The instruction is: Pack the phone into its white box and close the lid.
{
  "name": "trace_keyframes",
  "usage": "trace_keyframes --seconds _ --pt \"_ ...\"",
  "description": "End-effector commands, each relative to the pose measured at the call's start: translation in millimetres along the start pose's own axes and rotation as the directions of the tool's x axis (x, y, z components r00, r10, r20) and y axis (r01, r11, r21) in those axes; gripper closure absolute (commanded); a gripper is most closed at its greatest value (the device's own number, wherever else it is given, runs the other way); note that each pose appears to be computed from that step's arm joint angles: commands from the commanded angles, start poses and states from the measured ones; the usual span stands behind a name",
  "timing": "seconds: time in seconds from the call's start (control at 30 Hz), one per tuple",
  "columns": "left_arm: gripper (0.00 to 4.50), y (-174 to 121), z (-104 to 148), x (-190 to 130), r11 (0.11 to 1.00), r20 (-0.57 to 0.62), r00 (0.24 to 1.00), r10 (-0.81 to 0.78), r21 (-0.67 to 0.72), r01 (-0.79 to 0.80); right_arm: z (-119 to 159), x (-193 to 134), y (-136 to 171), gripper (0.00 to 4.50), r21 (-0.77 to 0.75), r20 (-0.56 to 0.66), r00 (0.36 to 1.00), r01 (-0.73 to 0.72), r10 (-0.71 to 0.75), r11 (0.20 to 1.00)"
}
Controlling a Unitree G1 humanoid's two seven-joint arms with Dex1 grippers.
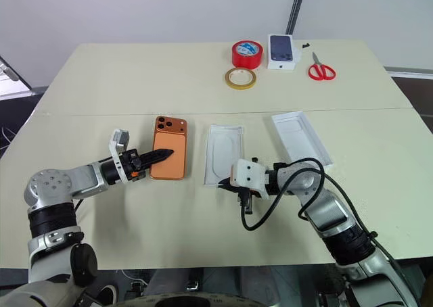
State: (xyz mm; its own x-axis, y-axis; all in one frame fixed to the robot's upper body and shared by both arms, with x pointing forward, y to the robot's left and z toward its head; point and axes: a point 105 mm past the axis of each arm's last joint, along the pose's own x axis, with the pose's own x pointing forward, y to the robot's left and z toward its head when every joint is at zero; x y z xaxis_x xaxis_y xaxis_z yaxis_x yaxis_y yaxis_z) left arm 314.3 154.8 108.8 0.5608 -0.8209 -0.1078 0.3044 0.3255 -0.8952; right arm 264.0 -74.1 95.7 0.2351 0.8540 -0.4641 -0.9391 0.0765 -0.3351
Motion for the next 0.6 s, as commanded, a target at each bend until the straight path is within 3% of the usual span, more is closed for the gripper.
trace_keyframes --seconds 0.03,0.17,0.27,0.43,0.53,0.6 --pt "4.5 -22 9 5 0.995 0.02 0.995 -0.103 0.015 0.102 18 8 8 4.47 -0.037 0.044 0.999 -0.02 0.022 0.999" --pt "4.5 -24 6 16 0.992 0.042 0.992 -0.123 -0.006 0.123 19 14 11 4.47 -0.008 0.053 0.998 -0.034 0.034 0.999" --pt "4.5 -24 0 22 0.992 0.047 0.991 -0.124 -0.014 0.125 22 15 9 3.56 0.005 0.07 0.997 -0.023 0.023 1.0" --pt "4.5 -27 -12 26 0.992 0.035 0.991 -0.128 -0.011 0.128 45 -2 2 1.12 -0.005 0.174 0.985 -0.006 0.007 1.0" --pt "4.5 -28 -23 29 0.989 0.005 0.989 -0.145 -0.032 0.145 52 -26 -3 1.12 0.047 0.237 0.971 0.001 -0.012 0.999" --pt "4.5 -30 -32 33 0.985 -0.007 0.986 -0.165 -0.053 0.165 37 -46 -8 1.12 0.094 0.205 0.978 0.027 -0.046 0.995"
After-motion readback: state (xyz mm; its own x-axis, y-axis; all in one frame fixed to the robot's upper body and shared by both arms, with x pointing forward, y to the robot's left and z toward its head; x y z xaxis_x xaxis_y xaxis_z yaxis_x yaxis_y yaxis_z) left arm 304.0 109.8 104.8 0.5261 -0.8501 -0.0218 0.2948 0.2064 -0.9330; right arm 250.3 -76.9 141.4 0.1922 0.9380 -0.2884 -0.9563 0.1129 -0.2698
